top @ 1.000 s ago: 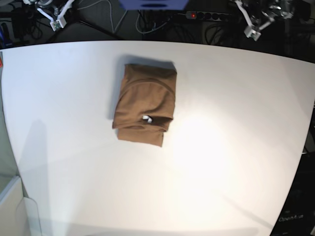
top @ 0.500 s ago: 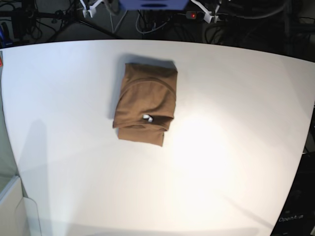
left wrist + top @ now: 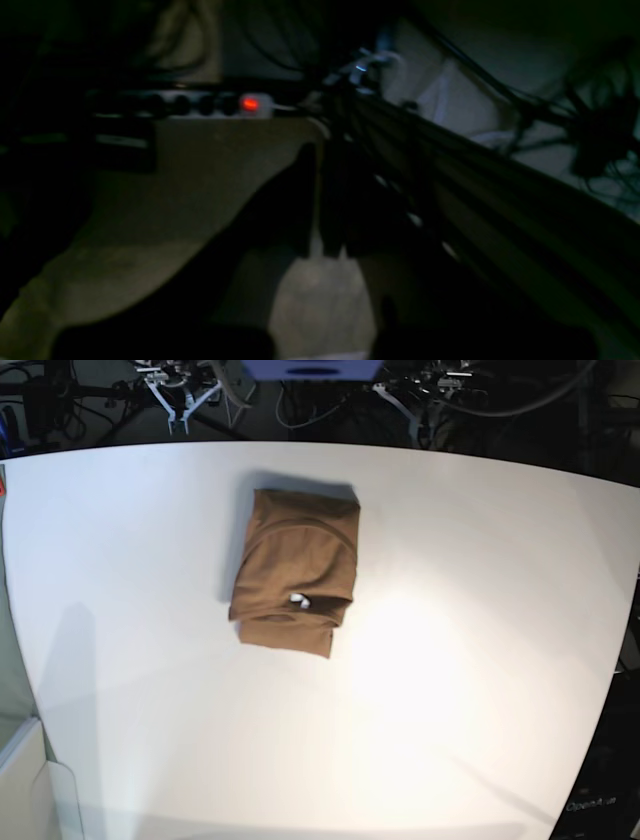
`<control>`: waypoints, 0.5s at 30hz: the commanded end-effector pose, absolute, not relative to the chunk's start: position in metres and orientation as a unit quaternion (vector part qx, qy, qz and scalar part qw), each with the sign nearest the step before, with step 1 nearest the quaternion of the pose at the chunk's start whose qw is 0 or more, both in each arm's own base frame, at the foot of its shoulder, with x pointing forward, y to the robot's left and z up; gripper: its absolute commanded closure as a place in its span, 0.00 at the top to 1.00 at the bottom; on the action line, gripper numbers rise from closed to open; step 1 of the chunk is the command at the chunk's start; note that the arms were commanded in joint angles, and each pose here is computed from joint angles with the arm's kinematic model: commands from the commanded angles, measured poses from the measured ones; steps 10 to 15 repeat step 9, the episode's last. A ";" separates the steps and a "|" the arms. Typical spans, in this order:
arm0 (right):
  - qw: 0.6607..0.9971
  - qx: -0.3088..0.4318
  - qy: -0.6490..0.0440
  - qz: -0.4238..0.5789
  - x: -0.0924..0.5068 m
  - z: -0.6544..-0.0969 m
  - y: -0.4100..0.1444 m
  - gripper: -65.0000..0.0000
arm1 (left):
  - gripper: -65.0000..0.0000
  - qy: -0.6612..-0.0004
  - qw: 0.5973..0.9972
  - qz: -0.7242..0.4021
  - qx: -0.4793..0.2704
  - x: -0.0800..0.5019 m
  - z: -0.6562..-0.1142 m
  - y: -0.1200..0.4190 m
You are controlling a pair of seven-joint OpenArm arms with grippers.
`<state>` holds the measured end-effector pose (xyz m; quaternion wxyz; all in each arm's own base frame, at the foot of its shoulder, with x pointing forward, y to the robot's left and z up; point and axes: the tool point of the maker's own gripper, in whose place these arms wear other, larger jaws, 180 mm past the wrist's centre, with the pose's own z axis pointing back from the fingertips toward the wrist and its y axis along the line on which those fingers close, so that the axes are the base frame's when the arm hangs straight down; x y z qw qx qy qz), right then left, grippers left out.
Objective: Fold the T-shirt properly
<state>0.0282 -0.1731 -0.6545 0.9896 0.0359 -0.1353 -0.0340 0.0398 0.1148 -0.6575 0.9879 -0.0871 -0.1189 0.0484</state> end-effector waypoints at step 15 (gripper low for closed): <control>0.991 0.031 -0.131 -0.030 0.021 -0.654 -0.181 0.48 | 0.06 -0.119 0.988 0.049 -0.084 0.041 -0.658 0.118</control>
